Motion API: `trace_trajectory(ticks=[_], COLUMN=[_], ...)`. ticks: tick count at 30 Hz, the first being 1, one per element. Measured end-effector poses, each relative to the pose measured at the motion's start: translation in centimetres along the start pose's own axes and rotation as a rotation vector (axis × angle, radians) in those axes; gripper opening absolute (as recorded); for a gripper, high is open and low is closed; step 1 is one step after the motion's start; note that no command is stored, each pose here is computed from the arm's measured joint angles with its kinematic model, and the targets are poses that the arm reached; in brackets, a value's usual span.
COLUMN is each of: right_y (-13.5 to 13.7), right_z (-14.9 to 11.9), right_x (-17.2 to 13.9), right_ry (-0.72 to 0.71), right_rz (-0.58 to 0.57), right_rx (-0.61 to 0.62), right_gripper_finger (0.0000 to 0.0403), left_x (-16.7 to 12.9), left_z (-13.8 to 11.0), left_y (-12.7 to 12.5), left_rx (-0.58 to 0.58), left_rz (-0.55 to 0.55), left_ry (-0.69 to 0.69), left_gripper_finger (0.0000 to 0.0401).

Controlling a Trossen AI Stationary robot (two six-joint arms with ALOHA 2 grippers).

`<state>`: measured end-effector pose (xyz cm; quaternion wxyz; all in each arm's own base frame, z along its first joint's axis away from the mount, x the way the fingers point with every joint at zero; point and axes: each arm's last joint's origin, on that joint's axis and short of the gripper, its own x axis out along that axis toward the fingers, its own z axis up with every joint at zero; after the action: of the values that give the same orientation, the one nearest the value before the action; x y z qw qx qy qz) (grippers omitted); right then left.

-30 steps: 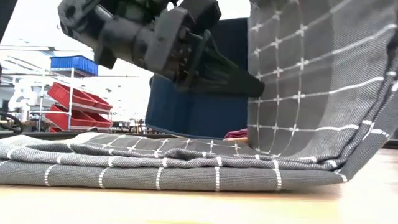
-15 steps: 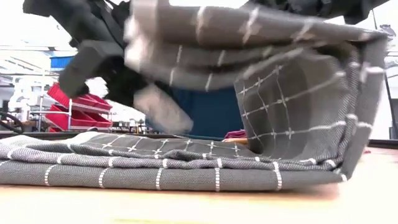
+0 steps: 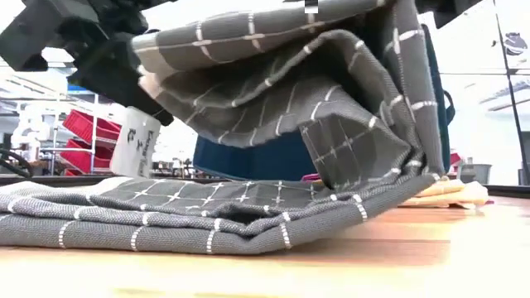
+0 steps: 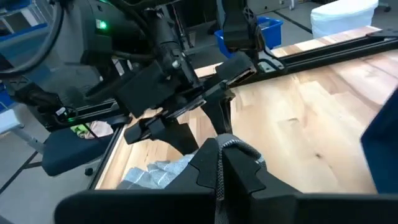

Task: Fold towel
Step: Fold the gray towel

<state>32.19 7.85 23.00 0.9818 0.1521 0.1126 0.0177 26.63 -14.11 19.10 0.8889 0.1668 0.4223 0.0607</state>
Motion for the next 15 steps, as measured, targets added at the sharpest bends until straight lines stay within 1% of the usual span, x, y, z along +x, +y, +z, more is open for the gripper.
trace_trajectory(ticks=[3,8,15], right_y=[0.1,0.6,1.4], right_z=[-0.1,-0.7,-0.7], right_x=[0.7,2.9,6.3], right_ry=[0.013,0.074,0.128], right_rz=[0.011,0.087,0.150], right_rx=[-0.002,-0.003,-0.032], right_gripper_finger=[0.0000,0.0000,0.0000], left_x=[0.0,-0.3,-1.3], left_z=[-0.3,-1.4,-2.6], left_y=[-0.2,-0.1,-1.2], left_rx=[-0.010,-0.039,-0.073], left_rz=[0.002,0.066,0.072], left_ry=[0.019,0.104,0.157], left_gripper_finger=[0.0195,0.0195,0.0195])
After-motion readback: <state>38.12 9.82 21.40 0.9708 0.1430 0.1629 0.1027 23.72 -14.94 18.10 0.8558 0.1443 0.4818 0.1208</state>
